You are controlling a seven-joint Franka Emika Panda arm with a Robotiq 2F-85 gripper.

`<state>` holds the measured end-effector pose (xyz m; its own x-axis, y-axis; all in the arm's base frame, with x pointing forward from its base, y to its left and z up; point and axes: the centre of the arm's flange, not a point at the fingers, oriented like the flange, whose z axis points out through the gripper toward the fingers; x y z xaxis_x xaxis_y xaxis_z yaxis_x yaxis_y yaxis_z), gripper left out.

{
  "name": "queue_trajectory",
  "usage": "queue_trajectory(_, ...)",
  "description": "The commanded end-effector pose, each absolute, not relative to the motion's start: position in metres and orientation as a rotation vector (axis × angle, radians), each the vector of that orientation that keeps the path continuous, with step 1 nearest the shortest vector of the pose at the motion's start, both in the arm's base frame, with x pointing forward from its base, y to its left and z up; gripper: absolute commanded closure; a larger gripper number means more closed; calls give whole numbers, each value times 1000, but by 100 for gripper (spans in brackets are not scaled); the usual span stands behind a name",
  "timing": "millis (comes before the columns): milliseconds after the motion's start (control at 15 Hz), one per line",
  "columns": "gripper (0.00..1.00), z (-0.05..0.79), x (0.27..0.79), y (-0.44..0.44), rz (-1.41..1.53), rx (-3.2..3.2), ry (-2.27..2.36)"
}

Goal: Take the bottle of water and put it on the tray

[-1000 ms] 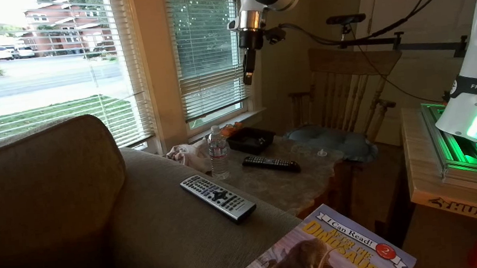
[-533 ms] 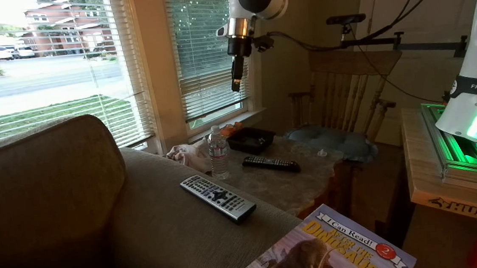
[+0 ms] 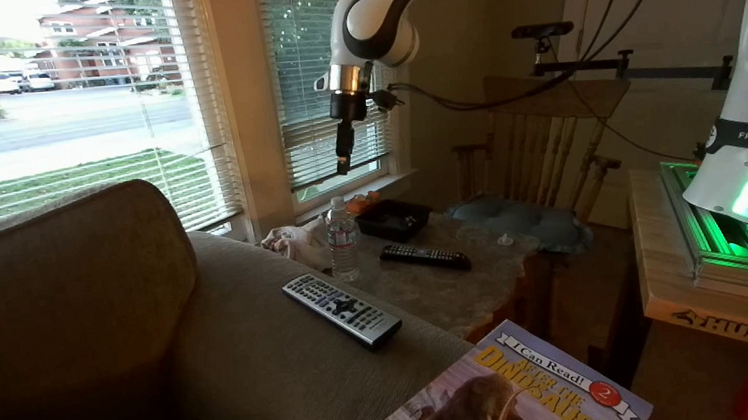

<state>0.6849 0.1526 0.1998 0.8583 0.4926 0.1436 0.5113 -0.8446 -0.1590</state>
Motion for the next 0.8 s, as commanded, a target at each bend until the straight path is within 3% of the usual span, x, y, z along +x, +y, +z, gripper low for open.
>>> queue_trajectory(0,0,192,717,181,-95,-2860,-720)
queue_trajectory(733,0,178,716,203,108,-2878,-576)
